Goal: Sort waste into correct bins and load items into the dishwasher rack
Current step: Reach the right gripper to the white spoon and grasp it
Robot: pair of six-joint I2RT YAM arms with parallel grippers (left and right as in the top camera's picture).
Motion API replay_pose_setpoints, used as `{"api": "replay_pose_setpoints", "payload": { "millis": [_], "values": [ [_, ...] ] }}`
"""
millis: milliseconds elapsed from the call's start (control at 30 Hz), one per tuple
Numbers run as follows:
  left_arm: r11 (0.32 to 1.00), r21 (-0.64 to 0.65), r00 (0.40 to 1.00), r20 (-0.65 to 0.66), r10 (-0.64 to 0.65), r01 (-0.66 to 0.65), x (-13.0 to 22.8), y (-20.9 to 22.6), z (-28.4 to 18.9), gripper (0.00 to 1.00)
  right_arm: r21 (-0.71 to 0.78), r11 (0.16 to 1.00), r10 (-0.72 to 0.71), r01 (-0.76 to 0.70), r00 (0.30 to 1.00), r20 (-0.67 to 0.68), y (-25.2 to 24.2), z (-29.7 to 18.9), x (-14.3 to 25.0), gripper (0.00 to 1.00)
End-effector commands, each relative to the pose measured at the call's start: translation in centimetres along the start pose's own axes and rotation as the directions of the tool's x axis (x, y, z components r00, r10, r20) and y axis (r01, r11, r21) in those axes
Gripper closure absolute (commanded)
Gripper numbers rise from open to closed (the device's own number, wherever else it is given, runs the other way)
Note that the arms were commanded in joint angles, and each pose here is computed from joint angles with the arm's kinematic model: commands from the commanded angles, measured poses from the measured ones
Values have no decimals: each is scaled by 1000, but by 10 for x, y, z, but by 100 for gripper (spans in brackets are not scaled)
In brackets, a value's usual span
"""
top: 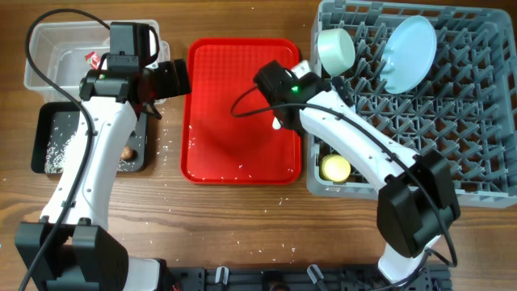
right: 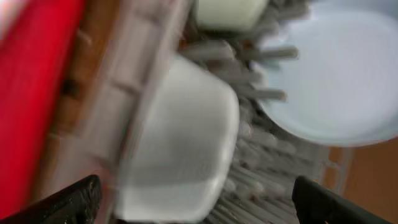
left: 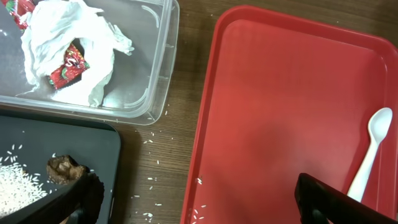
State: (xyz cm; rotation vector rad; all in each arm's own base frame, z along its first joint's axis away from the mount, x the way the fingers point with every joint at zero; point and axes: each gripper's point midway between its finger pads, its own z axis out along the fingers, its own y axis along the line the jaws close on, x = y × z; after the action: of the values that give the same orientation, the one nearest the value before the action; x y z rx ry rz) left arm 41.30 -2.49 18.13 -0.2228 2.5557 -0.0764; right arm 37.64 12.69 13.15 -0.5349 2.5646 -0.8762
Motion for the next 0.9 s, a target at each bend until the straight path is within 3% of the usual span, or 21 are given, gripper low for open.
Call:
{"api": "replay_pose_setpoints", "payload": {
  "millis": [0, 100, 167, 200, 267, 333, 533, 633, 767, 867],
  "values": [
    [1000, -9, 1000, 6, 5, -5, -3, 1, 1, 0, -153, 979, 157, -136, 977, 141, -13, -49, -35, 0],
    [1000, -9, 1000, 6, 5, -5, -3, 1, 1, 0, -409, 900, 257, -153, 943, 212, 5, -87, -60, 0],
    [1000, -9, 1000, 6, 5, -5, -3, 1, 1, 0, -603, 795, 289, -74, 919, 269, 29, -117, -80, 0],
    [1000, -9, 1000, 6, 5, -5, -3, 1, 1, 0, -717, 696, 341, -40, 897, 281, 50, -131, -97, 0],
    [1000, -9, 1000, 6, 5, -5, -3, 1, 1, 0, -792, 607, 419, -71, 875, 243, 70, -132, -113, 7],
    [1000, -9, 1000, 6, 4, -4, -3, 1, 1, 0, -795, 584, 452, -162, 879, 153, 94, -104, -119, 11],
    [1000, -9, 1000, 6, 5, -5, -3, 1, 1, 0, -763, 607, 326, -223, 945, -18, 144, -29, -92, 19],
    [1000, -9, 1000, 6, 5, -5, -3, 1, 1, 0, -721, 514, 456, -465, 860, -229, 136, 1, -90, 26],
    [1000, -9, 1000, 6, 5, -5, -3, 1, 1, 0, -641, 483, 559, -597, 773, -299, 116, 30, -92, 31],
    [1000, -9, 1000, 6, 5, -5, -3, 1, 1, 0, -629, 462, 586, -625, 748, -313, 109, 32, -96, 37]
  ]
}}
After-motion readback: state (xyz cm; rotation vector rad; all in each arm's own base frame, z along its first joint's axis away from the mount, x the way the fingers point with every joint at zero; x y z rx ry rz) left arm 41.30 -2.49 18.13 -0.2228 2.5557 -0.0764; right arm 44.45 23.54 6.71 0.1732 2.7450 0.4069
